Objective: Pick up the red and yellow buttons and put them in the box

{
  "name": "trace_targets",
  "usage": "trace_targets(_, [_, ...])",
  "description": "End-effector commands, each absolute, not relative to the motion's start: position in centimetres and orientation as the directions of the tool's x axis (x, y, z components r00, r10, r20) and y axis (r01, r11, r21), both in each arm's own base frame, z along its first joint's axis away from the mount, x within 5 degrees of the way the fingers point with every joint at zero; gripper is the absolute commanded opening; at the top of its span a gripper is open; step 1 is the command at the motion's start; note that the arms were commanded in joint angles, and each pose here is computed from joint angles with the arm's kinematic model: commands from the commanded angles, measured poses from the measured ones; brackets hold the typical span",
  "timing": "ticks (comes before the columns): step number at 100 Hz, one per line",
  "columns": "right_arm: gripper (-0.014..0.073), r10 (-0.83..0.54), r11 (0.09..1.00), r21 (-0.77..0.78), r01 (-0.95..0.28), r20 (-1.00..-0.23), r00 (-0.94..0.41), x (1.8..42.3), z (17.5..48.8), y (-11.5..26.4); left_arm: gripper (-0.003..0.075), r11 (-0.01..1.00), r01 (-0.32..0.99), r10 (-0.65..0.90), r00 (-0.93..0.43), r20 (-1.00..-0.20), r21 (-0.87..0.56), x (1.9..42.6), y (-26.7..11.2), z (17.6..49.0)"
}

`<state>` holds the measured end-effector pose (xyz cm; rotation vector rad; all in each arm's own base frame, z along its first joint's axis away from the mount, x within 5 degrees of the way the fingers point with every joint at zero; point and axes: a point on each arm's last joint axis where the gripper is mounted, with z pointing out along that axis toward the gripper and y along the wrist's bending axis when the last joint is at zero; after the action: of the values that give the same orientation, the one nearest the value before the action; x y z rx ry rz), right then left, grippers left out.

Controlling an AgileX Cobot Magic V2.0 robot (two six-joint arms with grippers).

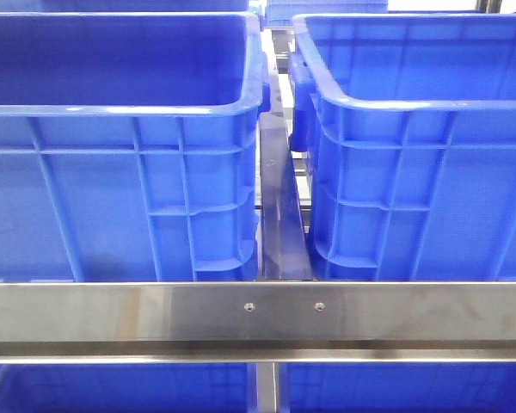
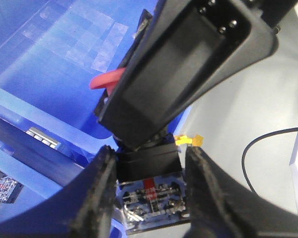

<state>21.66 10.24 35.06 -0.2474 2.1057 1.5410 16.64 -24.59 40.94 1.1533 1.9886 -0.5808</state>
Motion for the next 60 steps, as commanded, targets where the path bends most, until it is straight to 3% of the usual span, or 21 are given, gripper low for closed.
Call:
trace_targets(1, [0.0130, 0.182, 0.270, 0.831, -0.487, -0.541, -0.821, 21.3, 37.1, 10.4, 0.0071, 0.488, 0.873, 0.447, -0.265, -0.855, -0.015, 16.0, -24.1, 43.2])
trace_targets(7, [0.0130, 0.184, 0.273, 0.830, -0.487, -0.541, -0.820, 21.3, 37.1, 10.4, 0.0158, 0.488, 0.873, 0.447, -0.265, -0.855, -0.015, 16.0, -24.1, 43.2])
trace_targets(22, [0.0130, 0.196, 0.285, 0.828, -0.483, -0.544, -0.816, 21.4, 37.1, 10.3, 0.0461, 0.488, 0.873, 0.447, -0.265, -0.855, -0.015, 16.0, -24.1, 43.2])
trace_targets(29, [0.0130, 0.203, 0.293, 0.824, -0.485, -0.549, -0.811, 21.5, 37.0, 10.3, 0.0549, 0.489, 0.872, 0.450, -0.264, -0.853, -0.012, 16.0, -24.1, 43.2])
trace_targets(60, [0.0130, 0.257, 0.356, 0.787, -0.504, -0.601, -0.757, 22.3, 37.5, 9.9, 0.0568, 0.515, 0.857, 0.453, -0.288, -0.844, -0.016, 16.6, -23.6, 43.1])
